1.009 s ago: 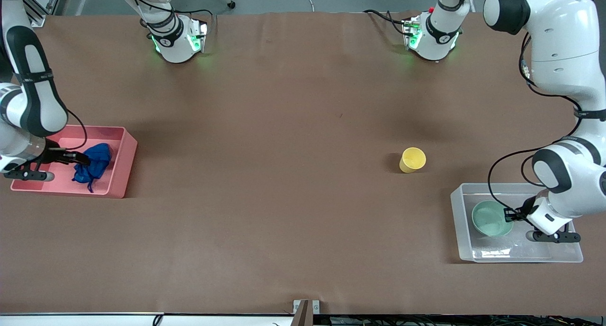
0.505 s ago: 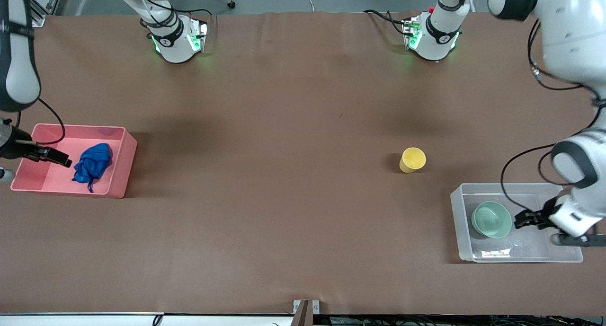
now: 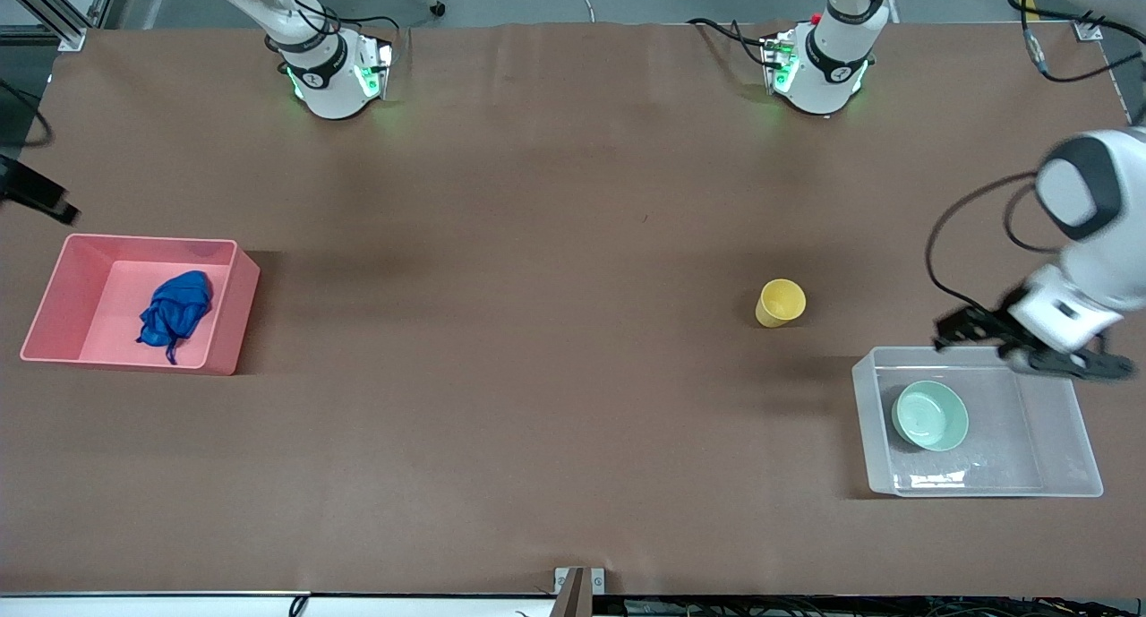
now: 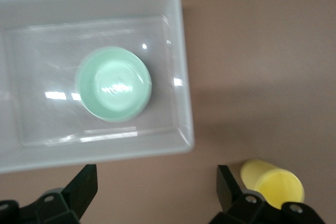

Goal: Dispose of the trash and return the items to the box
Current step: 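Move the left gripper to the yellow cup and grasp it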

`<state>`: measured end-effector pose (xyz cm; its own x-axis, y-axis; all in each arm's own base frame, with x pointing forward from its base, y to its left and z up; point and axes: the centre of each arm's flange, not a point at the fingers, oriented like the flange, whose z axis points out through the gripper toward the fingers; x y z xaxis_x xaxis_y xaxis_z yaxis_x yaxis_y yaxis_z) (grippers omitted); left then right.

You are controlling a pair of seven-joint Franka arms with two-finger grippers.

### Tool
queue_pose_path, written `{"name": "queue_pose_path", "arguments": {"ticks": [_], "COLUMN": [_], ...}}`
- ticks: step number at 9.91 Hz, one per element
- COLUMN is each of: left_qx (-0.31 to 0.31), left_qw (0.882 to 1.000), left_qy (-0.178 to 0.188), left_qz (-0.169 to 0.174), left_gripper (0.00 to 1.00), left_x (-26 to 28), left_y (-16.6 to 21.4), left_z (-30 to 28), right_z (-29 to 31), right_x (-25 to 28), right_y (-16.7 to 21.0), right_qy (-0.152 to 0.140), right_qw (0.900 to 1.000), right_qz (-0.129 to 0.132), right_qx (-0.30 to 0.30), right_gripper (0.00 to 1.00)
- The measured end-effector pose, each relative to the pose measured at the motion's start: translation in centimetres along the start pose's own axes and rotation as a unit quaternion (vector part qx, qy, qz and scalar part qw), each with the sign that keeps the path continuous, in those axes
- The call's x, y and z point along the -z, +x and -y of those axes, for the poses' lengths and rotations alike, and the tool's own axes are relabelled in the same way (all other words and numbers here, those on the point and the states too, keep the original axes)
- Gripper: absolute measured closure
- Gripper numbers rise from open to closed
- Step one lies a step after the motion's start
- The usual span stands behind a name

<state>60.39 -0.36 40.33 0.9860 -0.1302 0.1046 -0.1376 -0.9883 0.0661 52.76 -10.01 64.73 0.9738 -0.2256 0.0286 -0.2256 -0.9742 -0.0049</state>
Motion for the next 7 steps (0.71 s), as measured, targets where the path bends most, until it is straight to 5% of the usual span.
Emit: {"name": "queue_pose_path", "arguments": {"ticks": [3,7], "left_qx": [-0.035,-0.052], "left_qw": [0.998,0.997], "left_qy": [-0.013,-0.018], "left_qz": [0.057,0.046], "left_gripper": [0.0,0.01], "left_x": [-4.7,-11.3], "left_y": [-5.6,-7.1], "left_z": [-8.9,-11.9], "right_z": [1.5,3.1], "right_x": [-0.9,0.8], "right_y": [0.4,0.3], "right_qy": [-0.002,-0.005], "right_qw": [1.0,1.0], "right_qz": [0.012,-0.002], "right_qx": [0.013,0.027], "right_gripper": [0.0,0.0]}}
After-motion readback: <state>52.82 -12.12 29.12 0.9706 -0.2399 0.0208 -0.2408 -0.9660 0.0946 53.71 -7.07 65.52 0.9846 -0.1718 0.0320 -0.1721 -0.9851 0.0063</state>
